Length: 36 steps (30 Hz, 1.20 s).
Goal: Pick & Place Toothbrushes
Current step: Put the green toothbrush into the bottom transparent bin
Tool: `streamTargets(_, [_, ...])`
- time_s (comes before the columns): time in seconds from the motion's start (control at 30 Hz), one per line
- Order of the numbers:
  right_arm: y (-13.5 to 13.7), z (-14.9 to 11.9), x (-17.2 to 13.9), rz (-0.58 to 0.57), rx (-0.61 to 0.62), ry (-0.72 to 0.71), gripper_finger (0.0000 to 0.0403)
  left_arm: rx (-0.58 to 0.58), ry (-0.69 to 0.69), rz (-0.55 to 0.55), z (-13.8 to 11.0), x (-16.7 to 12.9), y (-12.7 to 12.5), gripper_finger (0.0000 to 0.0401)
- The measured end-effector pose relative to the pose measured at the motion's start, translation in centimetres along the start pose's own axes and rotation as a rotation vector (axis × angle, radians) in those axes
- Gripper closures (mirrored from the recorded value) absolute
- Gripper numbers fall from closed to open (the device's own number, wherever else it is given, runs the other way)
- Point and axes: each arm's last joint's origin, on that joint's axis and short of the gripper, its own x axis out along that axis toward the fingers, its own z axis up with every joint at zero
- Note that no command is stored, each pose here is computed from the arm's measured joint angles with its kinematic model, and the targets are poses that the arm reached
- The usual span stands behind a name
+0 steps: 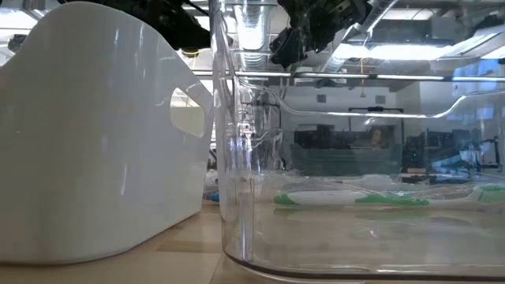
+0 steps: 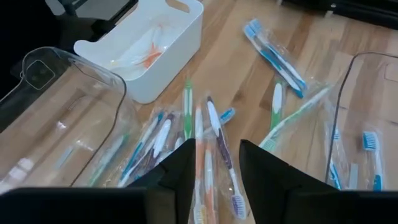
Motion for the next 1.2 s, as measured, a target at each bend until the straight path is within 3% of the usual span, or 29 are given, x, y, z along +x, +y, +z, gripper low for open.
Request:
streamTargets(0.3, [0.05,0.04,0.02,0.008,-0.004,-0.005,0.0309,0.002,-0.050,-0.102,0.16,-0.02,-0.29,0.0398])
streamTargets(1.2, [0.16,0.08,0.03,0.047,-0.010,-0.025,0.0313,-0.007,-0.051,-0.104,0.08,0.12,-0.29,0.0398])
